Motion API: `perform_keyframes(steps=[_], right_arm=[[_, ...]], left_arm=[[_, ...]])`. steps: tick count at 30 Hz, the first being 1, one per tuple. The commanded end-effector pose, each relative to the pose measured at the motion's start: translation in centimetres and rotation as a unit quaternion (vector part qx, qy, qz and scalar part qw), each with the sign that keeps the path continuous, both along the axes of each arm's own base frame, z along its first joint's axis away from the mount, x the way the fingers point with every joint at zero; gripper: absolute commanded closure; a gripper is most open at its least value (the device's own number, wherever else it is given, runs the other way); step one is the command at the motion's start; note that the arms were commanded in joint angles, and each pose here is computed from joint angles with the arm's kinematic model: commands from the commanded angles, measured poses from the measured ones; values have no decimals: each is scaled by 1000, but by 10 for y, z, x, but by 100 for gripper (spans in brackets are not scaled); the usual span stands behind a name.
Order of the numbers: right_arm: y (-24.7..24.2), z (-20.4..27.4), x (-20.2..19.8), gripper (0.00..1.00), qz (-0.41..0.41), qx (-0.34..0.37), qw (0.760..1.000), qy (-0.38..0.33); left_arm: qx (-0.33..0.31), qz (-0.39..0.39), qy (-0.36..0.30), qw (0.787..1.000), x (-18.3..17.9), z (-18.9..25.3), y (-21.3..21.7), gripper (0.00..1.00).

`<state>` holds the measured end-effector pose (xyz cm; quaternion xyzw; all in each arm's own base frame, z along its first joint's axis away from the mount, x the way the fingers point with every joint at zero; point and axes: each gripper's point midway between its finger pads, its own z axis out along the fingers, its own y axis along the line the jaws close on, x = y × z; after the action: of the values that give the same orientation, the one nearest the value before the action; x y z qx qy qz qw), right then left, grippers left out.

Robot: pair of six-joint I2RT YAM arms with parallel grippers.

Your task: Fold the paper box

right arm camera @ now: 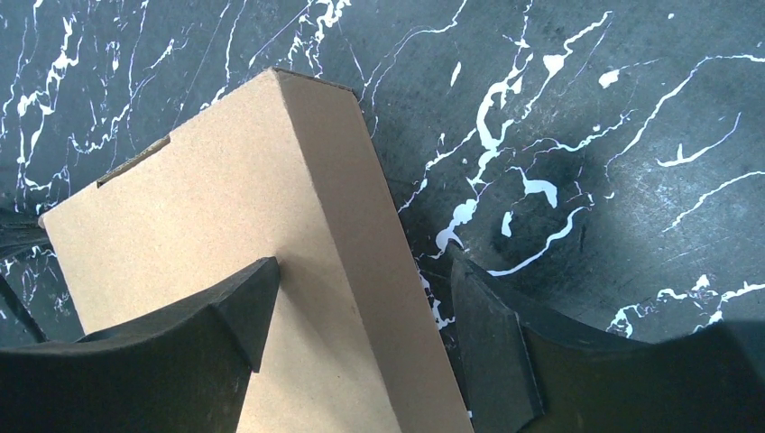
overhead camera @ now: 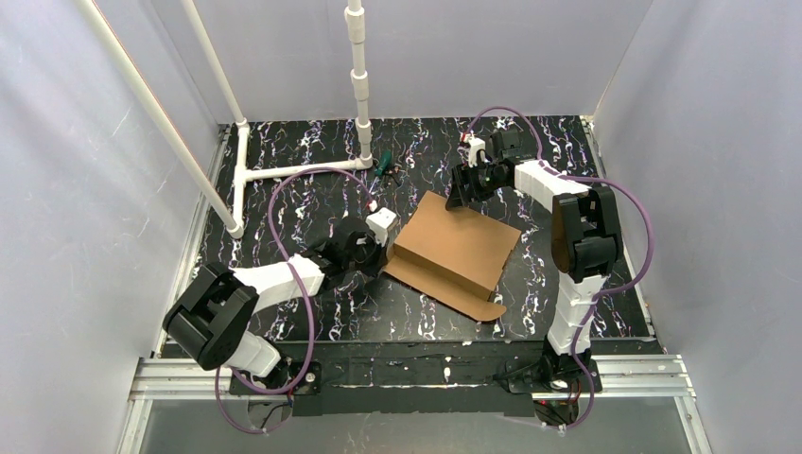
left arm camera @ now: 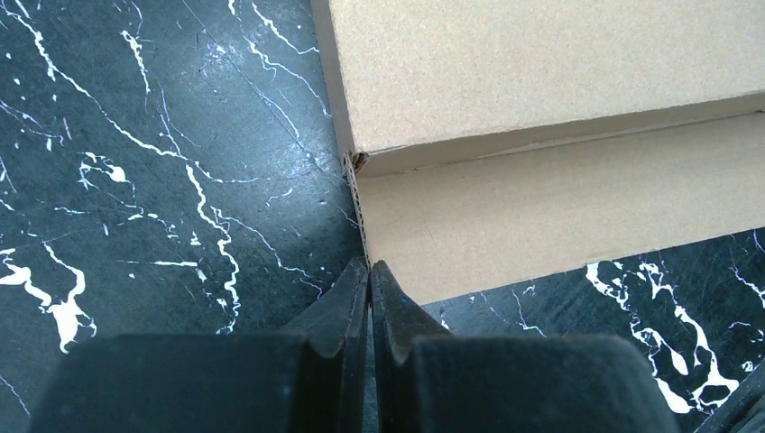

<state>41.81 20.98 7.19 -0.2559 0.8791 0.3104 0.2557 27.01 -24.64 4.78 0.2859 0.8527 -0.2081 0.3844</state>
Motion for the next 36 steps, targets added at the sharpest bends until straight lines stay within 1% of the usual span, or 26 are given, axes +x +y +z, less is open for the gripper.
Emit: perform_keyframes(steps=[1, 12, 16, 19, 26, 36], right_arm=[[0, -21, -4, 22, 6, -31, 999, 15], [3, -22, -6, 22, 10, -35, 999, 14], [-4, -27, -3, 23, -4, -55, 998, 10], [-9, -32, 0, 23, -16, -70, 997, 11], [-13, -35, 1, 23, -23, -81, 996, 12], [-15, -39, 2, 23, -29, -88, 996, 16]], left_arm=[[-15, -21, -30, 999, 13, 28, -15, 100], [-10, -27, -25, 999, 18, 34, -20, 100], [-2, 16, -24, 1000, 20, 28, -7, 100], [-15, 34, -23, 999, 17, 24, -3, 100], [-36, 33, -30, 998, 6, 19, 1, 100], [-39, 22, -38, 998, 0, 15, 4, 100]])
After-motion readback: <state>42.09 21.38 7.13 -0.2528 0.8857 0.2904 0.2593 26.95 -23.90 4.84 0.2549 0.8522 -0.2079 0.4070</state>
